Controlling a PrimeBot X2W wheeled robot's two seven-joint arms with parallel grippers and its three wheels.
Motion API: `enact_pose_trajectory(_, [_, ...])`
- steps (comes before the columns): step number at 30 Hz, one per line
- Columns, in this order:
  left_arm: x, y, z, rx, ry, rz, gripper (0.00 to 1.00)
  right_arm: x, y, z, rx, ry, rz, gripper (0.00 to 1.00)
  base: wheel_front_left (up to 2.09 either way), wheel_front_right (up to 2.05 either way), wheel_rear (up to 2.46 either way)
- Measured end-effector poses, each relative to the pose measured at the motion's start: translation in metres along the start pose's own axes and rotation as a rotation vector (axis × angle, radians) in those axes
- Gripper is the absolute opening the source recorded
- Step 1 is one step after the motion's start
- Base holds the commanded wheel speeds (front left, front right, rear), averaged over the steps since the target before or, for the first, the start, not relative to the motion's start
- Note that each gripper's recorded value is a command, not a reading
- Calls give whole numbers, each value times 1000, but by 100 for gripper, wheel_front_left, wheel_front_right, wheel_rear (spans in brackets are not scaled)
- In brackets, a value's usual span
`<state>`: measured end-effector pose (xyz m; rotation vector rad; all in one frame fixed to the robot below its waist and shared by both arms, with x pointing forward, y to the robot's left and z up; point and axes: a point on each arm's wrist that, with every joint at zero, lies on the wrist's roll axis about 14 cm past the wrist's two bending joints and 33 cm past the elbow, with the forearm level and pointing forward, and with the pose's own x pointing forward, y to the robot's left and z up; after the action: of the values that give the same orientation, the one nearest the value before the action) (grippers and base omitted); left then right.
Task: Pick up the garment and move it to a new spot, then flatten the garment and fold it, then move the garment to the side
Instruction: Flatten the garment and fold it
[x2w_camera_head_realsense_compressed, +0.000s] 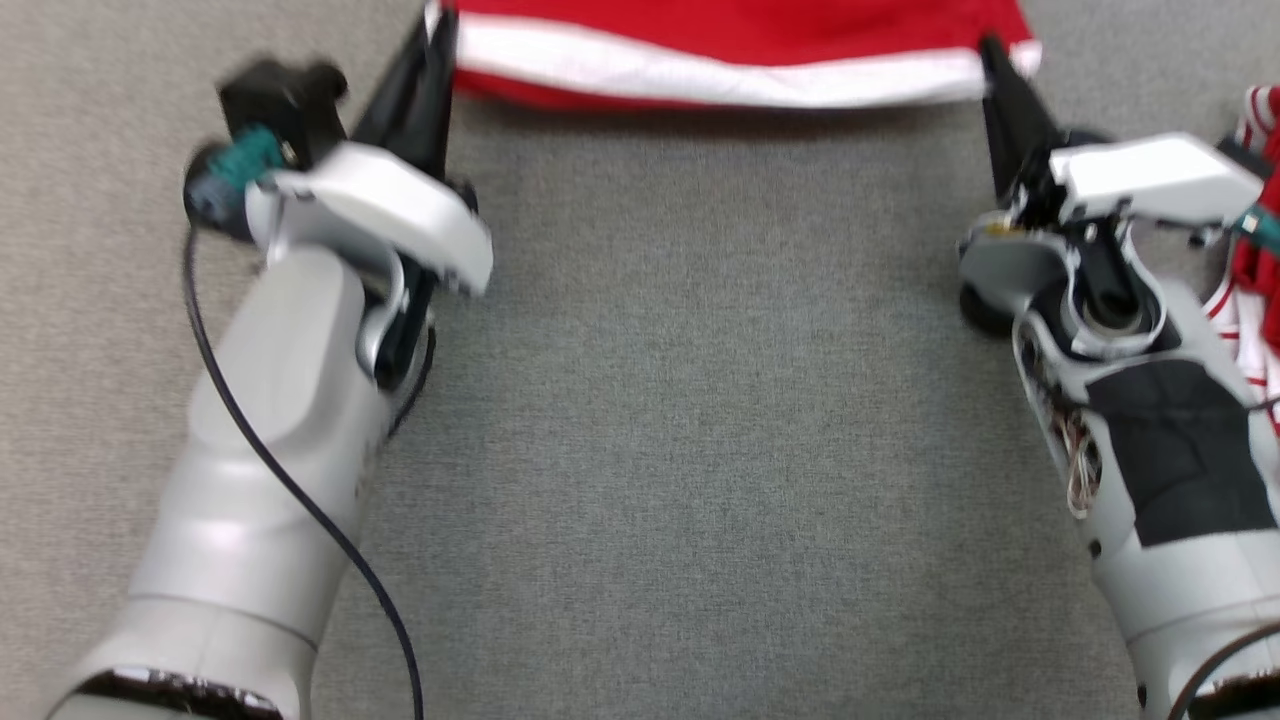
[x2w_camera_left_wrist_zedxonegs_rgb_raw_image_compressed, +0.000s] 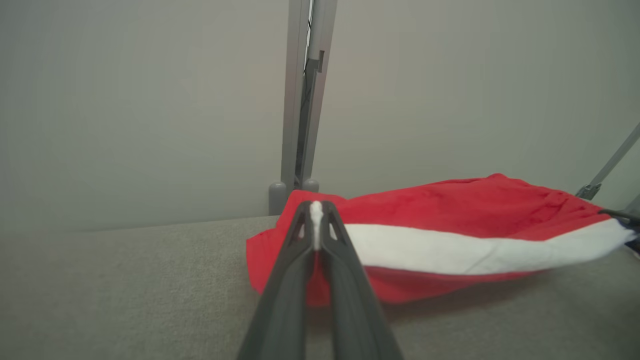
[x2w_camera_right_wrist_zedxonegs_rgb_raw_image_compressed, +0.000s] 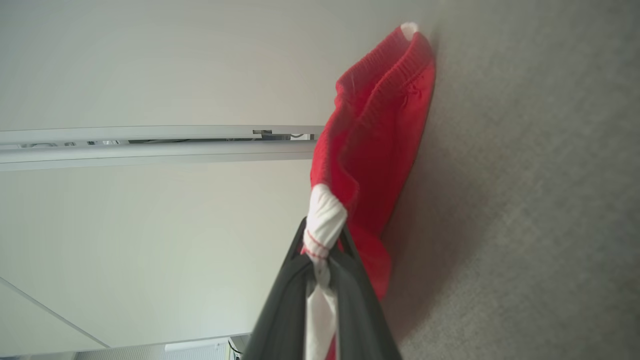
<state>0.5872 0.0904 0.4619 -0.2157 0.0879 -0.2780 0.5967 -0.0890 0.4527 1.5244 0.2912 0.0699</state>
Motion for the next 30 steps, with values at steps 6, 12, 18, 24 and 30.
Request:
enact_pose_trajectory(6, [-46, -10, -33, 100, 141, -38, 0, -34, -18, 3, 12, -23, -77, 0, 0, 0, 0])
enact_pose_trajectory(12, [-80, -22, -44, 167, 207, -78, 0, -61, -25, 0, 26, -36, -115, 0, 0, 0, 0])
enact_pose_trajectory(18, [-108, -28, -52, 304, 258, -142, 0, -87, -42, -13, -40, 20, -187, 0, 0, 0, 0])
enact_pose_trajectory(24, [-128, -33, -53, 412, 281, -192, 0, -111, -53, -19, -106, 68, -242, 0, 0, 0, 0])
enact_pose_trajectory(30, [-147, -42, -63, 467, 316, -234, 0, -128, -60, -15, -161, 92, -281, 0, 0, 0, 0])
